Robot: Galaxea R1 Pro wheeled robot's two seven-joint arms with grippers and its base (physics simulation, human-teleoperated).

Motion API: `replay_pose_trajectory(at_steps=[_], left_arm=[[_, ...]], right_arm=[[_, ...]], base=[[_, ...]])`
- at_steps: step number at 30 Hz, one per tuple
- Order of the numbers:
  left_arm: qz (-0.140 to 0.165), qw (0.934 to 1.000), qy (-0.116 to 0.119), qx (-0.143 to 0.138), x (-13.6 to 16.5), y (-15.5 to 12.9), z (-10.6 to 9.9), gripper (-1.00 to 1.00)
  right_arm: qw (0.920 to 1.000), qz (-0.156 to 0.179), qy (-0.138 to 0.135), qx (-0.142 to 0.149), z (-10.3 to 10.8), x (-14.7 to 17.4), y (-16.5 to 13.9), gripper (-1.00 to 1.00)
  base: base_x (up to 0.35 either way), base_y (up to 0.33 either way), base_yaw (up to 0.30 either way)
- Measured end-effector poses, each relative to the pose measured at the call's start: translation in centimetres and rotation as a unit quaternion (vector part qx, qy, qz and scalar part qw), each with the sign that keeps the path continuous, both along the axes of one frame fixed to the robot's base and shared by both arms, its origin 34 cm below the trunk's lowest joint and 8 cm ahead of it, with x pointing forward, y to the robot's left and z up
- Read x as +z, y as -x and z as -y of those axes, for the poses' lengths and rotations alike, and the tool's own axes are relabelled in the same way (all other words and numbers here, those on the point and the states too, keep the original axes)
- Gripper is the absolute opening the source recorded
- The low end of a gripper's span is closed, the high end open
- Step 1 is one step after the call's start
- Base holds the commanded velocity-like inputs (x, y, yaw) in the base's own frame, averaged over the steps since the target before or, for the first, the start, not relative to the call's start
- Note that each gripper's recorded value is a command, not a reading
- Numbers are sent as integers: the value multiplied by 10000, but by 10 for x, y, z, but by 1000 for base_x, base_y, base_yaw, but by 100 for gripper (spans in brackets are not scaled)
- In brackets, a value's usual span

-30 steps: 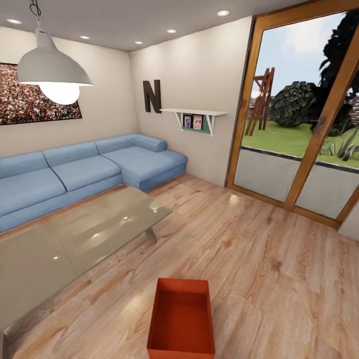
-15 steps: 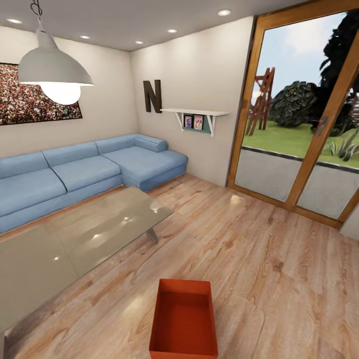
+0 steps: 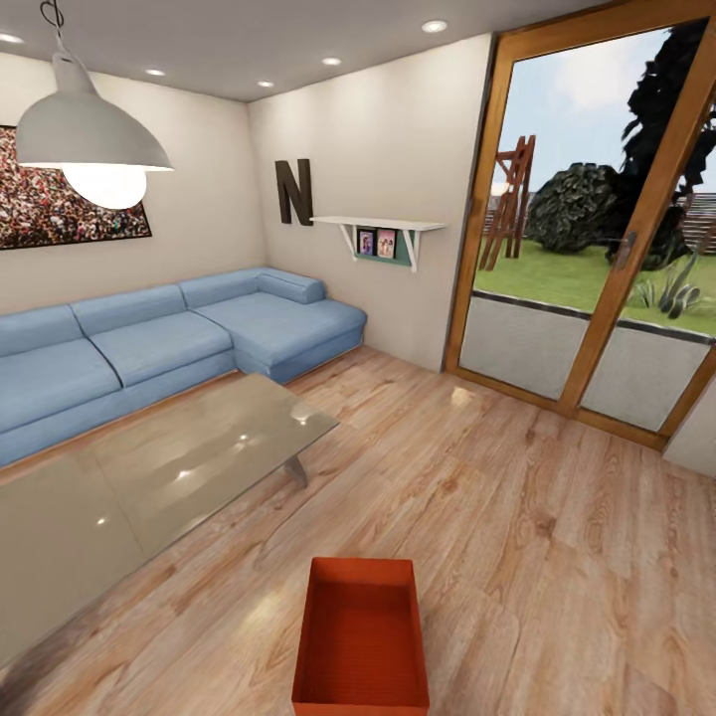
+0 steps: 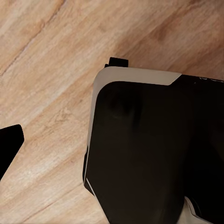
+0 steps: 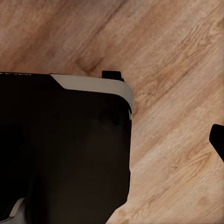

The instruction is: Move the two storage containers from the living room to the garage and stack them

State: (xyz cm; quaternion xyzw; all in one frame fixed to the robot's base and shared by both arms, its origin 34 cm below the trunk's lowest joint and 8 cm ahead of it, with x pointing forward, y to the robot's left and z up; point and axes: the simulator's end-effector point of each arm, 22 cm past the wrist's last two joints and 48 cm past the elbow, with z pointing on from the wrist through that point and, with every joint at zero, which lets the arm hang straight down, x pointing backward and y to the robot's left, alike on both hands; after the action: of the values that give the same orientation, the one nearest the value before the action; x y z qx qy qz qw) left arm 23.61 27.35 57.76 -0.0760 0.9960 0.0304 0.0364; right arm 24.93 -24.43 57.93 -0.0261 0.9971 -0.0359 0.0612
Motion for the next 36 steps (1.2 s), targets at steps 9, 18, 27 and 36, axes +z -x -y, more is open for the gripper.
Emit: replay_pose_trajectory(at_steps=[9,18,27,36], left_arm=[[0,10000,0,0,0,0,0,100],[0,10000,5,0,0,0,1,100],[0,10000,6,0,0,0,1,100],[-65,10000,6,0,-1,5,1,100]], right_arm=[[10000,5,6,11,1,0,0,100],[10000,3,1,25,1,0,0,100],[10000,-5,-9,23,0,0,0,100],[10000,-60,8,21,2,-2,5,100]], base=[[0,0,-1],[0,0,0],[0,0,0],[0,0,0]])
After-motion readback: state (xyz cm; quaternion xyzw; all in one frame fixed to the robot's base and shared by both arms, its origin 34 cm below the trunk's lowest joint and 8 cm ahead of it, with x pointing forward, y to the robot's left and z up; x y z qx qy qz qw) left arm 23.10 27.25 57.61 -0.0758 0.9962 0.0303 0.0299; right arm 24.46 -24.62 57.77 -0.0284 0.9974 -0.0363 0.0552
